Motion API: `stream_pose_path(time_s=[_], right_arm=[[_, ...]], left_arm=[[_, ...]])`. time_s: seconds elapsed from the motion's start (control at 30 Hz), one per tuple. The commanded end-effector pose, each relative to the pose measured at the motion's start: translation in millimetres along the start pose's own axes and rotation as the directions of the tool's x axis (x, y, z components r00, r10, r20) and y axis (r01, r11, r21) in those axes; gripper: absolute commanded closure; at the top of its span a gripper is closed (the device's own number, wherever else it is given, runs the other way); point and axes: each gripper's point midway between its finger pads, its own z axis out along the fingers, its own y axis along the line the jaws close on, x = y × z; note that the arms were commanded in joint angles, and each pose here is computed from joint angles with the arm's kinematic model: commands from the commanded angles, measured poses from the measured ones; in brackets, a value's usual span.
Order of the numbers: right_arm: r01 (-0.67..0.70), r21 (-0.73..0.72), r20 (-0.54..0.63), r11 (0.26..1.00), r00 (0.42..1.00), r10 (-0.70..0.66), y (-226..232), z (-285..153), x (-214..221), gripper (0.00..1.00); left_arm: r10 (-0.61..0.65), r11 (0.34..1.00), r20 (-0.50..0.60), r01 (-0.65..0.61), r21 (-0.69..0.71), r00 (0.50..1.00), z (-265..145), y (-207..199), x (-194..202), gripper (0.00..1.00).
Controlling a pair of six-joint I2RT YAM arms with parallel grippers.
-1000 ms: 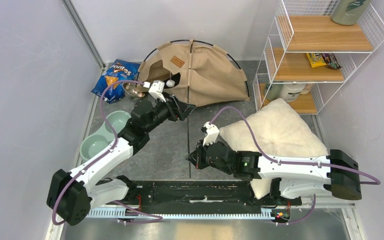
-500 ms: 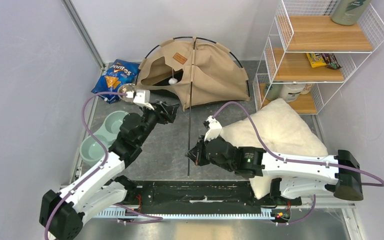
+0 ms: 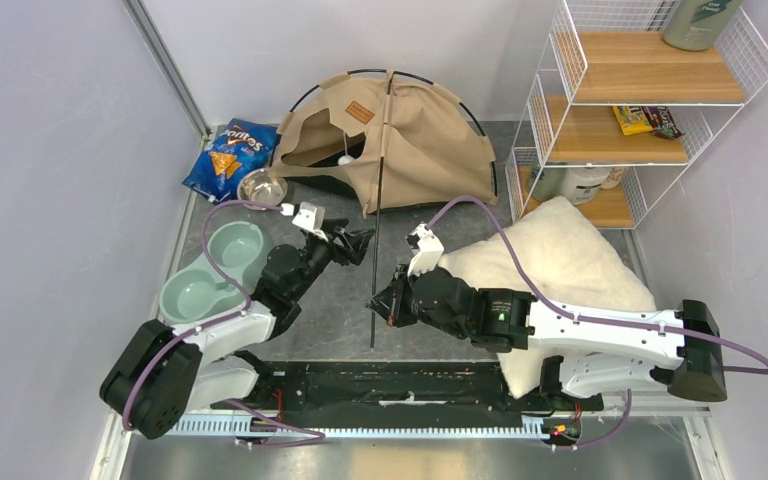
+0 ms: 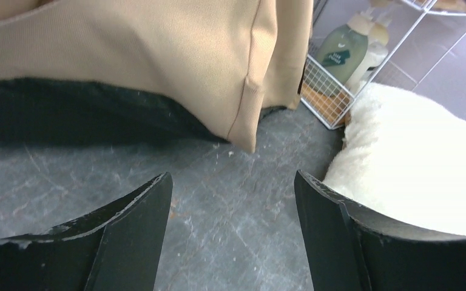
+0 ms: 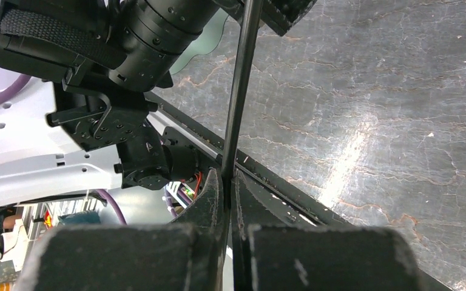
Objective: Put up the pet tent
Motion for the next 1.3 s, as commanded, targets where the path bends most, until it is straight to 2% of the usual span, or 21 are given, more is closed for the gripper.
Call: stream_pose_path(time_s=[0.0,0.13,0.33,0.5,0.7,0.77,0.9,1.13,1.27], right_arm=[[-0.026,-0.073,0.078,0.997,0.996,0.032,27.5,-10.7,-30.9,1.0],[-0.029,-0.08,0.079,0.996,0.996,0.035,29.9,-11.6,-32.4,1.0],[-0.032,-0.089,0.086,0.996,0.996,0.039,32.6,-13.2,-35.2,1.0],[-0.033,-0.089,0.09,0.995,0.995,0.041,33.2,-12.9,-36.2,1.0],[-0.038,-0.084,0.087,0.996,0.995,0.045,32.6,-10.6,-34.9,1.0],[-0.039,-0.085,0.087,0.996,0.995,0.046,33.6,-10.0,-35.1,1.0],[-0.041,-0.086,0.089,0.995,0.995,0.049,34.5,-9.5,-35.9,1.0],[-0.042,-0.088,0.098,0.995,0.994,0.051,37.4,-8.6,-39.0,1.0],[-0.043,-0.088,0.097,0.995,0.994,0.052,37.9,-7.2,-38.6,1.0]], left_arm=[[0.076,0.995,0.2,-0.089,0.054,0.977,12.5,-13.2,-48.9,0.2],[0.063,0.998,0.221,-0.06,-0.017,0.973,20.7,0.6,-49.5,0.29],[0.047,0.998,0.23,-0.038,-0.044,0.972,29.1,7.2,-46.6,0.43],[0.041,0.999,0.248,-0.031,-0.043,0.968,34.3,8.1,-46.1,0.46],[0.029,0.999,0.33,-0.013,-0.048,0.944,33.6,8.3,-57.6,0.46],[0.039,0.999,0.325,-0.029,-0.037,0.945,35.9,5.1,-56.7,0.46],[0.046,0.999,0.311,-0.043,-0.019,0.949,38.4,0.7,-51.8,0.62],[0.046,0.999,0.276,-0.049,0.002,0.96,39.2,-3.4,-38.1,0.59],[0.056,0.998,0.273,-0.056,-0.006,0.96,41.9,-3.4,-36.4,0.67]])
